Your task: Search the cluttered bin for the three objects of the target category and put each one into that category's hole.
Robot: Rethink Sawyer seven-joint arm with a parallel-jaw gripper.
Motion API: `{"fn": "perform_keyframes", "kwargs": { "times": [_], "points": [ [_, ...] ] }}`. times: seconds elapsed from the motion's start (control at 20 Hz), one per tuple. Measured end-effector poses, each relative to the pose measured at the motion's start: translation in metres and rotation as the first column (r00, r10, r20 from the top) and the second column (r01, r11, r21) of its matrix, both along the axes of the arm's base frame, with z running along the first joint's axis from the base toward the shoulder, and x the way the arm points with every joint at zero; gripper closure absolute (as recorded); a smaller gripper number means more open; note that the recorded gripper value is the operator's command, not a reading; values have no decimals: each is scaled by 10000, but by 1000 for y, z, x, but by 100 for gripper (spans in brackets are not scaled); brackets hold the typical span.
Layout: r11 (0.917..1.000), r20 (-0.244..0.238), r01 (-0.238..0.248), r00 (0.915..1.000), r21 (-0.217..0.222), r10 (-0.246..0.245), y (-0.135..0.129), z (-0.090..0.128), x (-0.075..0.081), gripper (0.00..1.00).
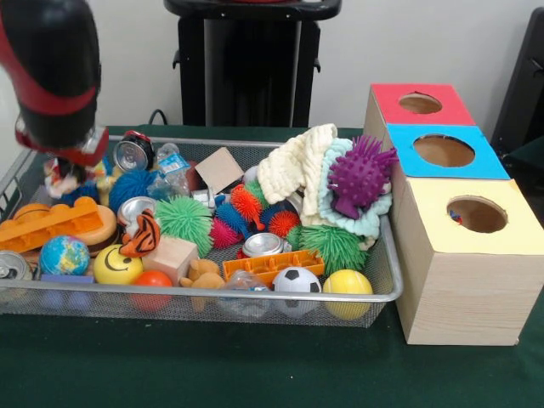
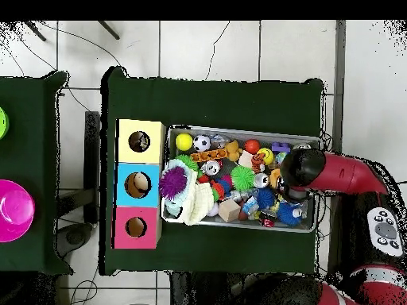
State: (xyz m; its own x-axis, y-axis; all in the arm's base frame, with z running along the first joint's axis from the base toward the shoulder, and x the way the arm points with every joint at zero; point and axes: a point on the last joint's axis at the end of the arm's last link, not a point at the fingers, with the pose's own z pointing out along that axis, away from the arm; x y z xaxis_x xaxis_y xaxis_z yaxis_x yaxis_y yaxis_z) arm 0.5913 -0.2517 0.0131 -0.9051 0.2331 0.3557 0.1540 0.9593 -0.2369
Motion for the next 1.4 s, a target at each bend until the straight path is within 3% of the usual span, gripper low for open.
{"fn": "perform_keyframes", "kwargs": {
  "times": [0.2,0.35,0.6,0.75,0.85,0.9,1.0,1.15,1.25,1.35,1.4],
  "points": [
    [9964,34,683,9976,502,-686,29,68,19,100],
    [9935,170,891,9957,707,-906,41,97,29,100],
    [9829,817,1294,9867,1309,-1408,63,144,47,100],
    [9690,1178,1615,9756,1870,-1853,78,163,55,100],
    [9508,1544,1897,9605,2451,-2315,94,174,60,100],
    [9463,1641,1952,9563,2576,-2419,98,175,61,100],
    [9258,2117,2146,9340,3111,-2877,120,180,67,100],
    [9074,2637,2288,9061,3525,-3309,140,179,73,100],
    [8934,3122,2390,8761,3804,-3673,158,176,78,100],
    [8778,3889,2476,8231,4101,-4139,183,168,87,100],
    [8730,4110,2510,8047,4182,-4283,191,164,90,100]
  ]
}}
